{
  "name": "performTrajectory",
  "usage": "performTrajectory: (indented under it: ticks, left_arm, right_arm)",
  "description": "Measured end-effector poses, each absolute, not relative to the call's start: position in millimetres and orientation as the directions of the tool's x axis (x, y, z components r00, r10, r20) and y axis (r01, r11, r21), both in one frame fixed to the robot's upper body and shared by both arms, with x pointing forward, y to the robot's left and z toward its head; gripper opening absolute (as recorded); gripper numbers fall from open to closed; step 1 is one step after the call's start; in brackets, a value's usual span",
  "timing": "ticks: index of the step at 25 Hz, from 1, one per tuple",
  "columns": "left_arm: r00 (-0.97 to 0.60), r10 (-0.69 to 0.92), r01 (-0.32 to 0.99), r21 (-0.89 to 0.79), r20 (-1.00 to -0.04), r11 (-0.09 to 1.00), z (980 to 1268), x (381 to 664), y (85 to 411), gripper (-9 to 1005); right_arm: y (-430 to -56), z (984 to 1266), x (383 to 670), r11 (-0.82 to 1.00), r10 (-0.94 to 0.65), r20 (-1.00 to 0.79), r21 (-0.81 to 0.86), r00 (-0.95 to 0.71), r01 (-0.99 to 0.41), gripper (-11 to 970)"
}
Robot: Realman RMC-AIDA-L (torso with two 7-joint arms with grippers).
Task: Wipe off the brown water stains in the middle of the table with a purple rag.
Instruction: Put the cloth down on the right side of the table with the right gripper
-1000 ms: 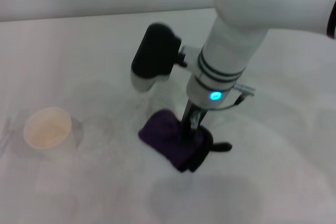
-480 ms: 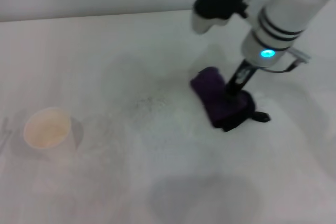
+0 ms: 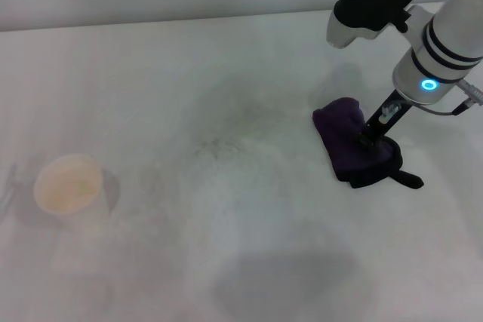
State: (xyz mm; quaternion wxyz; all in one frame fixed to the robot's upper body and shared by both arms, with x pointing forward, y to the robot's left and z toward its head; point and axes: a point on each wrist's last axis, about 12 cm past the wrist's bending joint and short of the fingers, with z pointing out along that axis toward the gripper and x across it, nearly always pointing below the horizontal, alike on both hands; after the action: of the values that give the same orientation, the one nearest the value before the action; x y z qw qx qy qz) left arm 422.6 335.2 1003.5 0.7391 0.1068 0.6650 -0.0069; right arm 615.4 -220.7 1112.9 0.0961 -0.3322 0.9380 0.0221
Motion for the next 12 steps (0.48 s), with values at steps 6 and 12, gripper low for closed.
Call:
performTrajectory:
  ticks: [6, 12]
  left_arm:
    - [0.118, 0.132, 0.156, 0.15, -0.984, 0.976, 1003.9, 423.8, 334.5, 893]
    - [0.117, 0.132, 0.155, 0.15, -0.984, 0.977, 1003.7, 423.0, 334.8, 894]
  right_arm:
    - [-223.4, 1111.6, 614.9, 0.792, -0.6, -0.205, -0.01, -0.774, -0.611, 186]
    - [-224.1, 1117.2, 615.0, 0.793, -0.594, -0.233, -0.008, -0.77, -0.609, 270]
